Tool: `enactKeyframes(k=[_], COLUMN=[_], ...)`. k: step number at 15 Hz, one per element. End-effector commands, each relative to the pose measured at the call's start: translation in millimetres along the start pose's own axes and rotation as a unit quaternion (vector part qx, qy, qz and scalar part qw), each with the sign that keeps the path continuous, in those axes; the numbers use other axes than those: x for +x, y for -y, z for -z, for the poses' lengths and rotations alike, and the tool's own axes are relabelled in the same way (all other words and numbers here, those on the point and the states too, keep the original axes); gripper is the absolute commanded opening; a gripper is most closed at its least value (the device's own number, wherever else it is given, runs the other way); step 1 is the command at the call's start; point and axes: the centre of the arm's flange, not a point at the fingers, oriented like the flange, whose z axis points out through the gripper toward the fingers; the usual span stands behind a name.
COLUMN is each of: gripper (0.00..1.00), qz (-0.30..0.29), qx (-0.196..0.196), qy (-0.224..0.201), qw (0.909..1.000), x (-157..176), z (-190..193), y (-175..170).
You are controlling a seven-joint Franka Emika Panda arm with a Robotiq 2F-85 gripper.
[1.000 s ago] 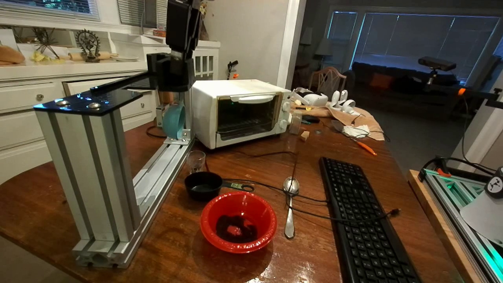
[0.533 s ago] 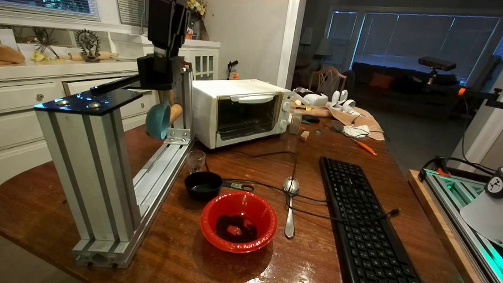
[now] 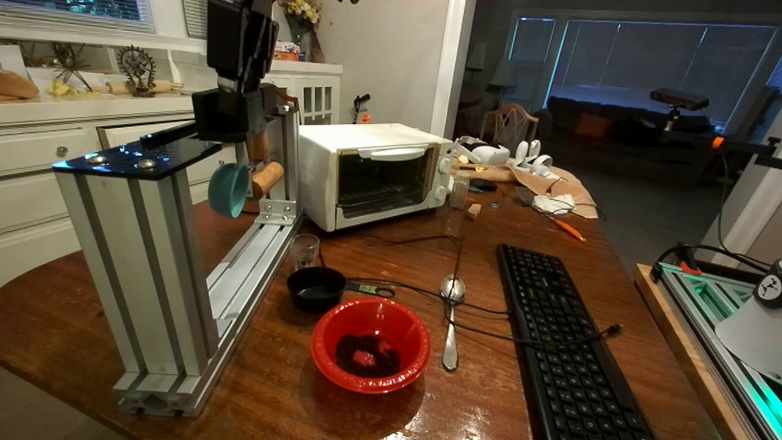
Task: Pick up the blue scooper from the rack on the left and use it to stir the contents of the red bowl
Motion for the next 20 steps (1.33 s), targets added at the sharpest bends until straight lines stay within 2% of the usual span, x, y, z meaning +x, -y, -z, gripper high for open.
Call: enactKeyframes(k=[1, 13, 20], gripper=[0.35, 0.35, 0.35], qz=[-0.001, 0.003, 0.001], qx=[0.009, 0.022, 0.024], qy=[0.017, 0.040, 0.030], qw=[0.9998, 0.9989, 0.9993], x=[19.3, 42.4, 53.2], z=[-6.2, -15.5, -19.0], y=[-5.7, 0.8, -4.6])
